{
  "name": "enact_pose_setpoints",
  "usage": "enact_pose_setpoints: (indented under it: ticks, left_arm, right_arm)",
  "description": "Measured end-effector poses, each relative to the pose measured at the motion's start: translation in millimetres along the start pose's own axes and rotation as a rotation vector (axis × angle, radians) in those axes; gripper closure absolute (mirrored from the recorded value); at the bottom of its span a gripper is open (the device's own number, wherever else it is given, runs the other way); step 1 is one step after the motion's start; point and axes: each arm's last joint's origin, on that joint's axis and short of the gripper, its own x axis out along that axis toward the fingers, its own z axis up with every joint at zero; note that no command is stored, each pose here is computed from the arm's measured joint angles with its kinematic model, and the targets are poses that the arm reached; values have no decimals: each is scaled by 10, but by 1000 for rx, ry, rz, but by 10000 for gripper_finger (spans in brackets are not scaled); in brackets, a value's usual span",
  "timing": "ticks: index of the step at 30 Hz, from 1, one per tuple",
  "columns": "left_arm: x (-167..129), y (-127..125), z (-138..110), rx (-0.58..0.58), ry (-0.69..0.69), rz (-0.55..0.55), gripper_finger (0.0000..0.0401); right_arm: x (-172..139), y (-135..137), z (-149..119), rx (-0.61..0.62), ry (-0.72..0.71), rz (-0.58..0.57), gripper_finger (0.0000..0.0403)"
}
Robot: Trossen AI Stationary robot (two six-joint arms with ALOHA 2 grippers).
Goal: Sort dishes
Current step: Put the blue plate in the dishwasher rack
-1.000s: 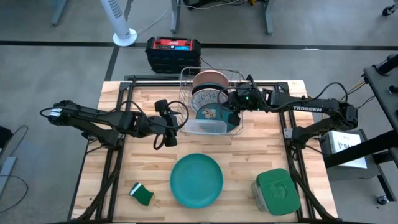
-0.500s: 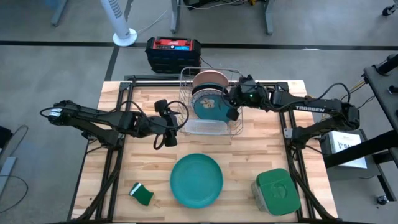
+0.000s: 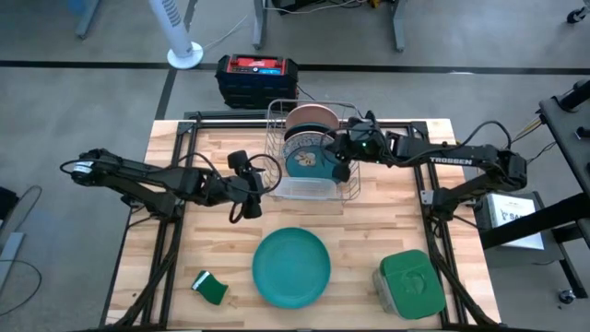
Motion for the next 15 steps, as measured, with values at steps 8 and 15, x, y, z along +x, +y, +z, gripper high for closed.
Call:
enact_pose_setpoints:
  ticks: [8,15]
  left_arm:
    - [5,-2,-8,-3,4,8,170]
    - [9,-4,-12,0,7,9,170]
  right_arm:
    - [-2,9,3,-10,-2,2,395]
    - [-6,25,35,-59,-33,8,395]
